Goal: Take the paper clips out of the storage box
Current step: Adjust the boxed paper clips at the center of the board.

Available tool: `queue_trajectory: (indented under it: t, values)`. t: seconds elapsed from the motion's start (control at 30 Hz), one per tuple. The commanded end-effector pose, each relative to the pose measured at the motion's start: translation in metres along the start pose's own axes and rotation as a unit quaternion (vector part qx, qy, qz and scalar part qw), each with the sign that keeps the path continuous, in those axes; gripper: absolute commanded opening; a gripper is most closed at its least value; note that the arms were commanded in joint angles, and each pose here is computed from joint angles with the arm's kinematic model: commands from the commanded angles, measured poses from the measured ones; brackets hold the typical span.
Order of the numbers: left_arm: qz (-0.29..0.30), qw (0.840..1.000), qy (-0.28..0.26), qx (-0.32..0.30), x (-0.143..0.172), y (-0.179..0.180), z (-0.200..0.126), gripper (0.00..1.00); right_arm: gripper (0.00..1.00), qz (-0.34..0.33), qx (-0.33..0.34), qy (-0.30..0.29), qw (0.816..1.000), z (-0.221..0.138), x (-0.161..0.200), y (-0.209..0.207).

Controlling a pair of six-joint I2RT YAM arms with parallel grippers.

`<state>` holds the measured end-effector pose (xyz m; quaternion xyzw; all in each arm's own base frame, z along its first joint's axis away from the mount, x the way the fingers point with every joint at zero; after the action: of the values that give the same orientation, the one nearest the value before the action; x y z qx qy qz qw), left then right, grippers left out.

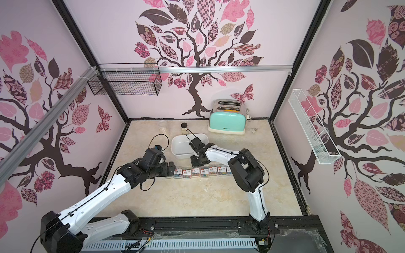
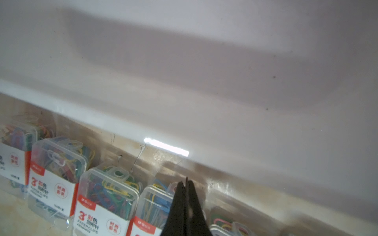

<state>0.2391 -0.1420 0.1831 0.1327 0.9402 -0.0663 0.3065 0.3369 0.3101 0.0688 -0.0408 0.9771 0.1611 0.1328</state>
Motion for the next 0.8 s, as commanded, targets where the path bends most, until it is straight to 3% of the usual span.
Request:
queue_trajectory:
  t: [0.0, 0.43, 0.67, 0.77]
  values:
    - [-0.001, 1.000, -0.013, 0.003, -0.008, -0.001, -0.002, 0.98, 0.00, 0.001, 0.003, 0.009, 1.000, 0.005, 0.004, 0.002]
    - [0.001, 1.000, -0.014, 0.003, -0.011, -0.002, 0.000, 0.98, 0.00, 0.000, 0.006, -0.006, 1.000, -0.004, 0.001, 0.002]
    - [0.002, 1.000, -0.020, 0.000, -0.015, -0.001, -0.002, 0.98, 0.00, -0.014, -0.002, -0.039, 0.999, -0.032, -0.018, 0.014]
    - [0.003, 1.000, -0.024, 0.001, -0.017, -0.002, -0.004, 0.98, 0.14, -0.016, -0.006, -0.053, 0.998, -0.050, -0.020, 0.016]
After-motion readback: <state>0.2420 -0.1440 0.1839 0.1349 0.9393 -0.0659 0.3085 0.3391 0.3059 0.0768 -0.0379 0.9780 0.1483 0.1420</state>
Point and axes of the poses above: each gripper's point midway between its finger pads, its own z axis out along the fingers, its own y axis along the line the jaws close on, x = y × z, the point moved 3 cm from there along -z, back along the fingers, and after that the axes turned 14 degrees about z, right-handed, at the moved point
